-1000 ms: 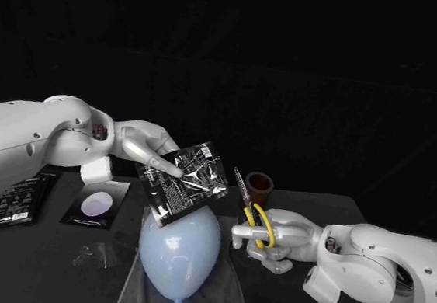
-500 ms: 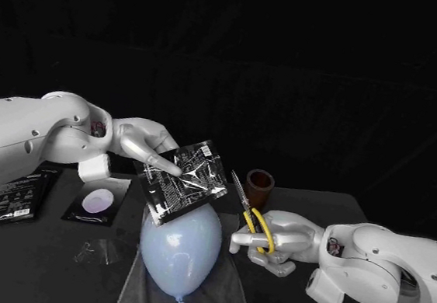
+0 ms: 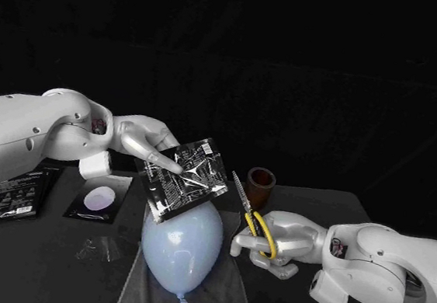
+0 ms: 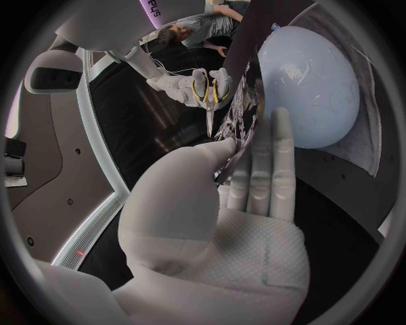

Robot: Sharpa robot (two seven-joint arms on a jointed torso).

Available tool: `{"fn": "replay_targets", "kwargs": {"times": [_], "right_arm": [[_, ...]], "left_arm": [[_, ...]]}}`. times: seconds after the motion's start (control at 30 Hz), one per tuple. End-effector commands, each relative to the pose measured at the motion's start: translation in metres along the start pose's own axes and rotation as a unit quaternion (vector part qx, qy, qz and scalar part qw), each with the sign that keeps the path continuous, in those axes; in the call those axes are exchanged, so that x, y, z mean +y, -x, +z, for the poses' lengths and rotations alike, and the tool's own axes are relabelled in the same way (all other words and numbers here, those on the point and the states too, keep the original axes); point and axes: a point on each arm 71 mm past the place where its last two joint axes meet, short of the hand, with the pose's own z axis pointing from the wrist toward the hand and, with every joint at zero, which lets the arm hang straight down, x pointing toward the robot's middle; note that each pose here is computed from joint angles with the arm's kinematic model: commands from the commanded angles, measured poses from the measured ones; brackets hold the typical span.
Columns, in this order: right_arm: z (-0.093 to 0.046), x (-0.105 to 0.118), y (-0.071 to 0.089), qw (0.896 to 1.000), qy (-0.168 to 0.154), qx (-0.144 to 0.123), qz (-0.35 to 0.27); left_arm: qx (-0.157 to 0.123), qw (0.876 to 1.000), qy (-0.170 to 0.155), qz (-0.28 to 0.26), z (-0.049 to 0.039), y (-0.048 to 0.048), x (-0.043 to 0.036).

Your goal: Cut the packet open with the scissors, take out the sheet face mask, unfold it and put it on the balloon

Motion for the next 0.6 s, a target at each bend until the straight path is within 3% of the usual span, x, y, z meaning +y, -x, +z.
{"fn": "replay_targets", "kwargs": {"times": [0.03,0.3,0.6], "right_arm": [[0.0003,0.0019,-0.0034,1.0,0.006,0.015,0.003],[-0.0003,0.0026,0.0006,1.0,0.015,0.002,0.021],[0.0003,0.0027,0.0001,0.999,0.012,0.005,0.031]], "left_arm": [[0.008,1.0,-0.007,0.002,0.0007,-0.0012,-0.003],[0.005,1.0,-0.005,0.003,0.0007,-0.0007,-0.0025],[0.006,1.0,-0.004,0.003,0.0012,-0.0007,-0.0024]]}}
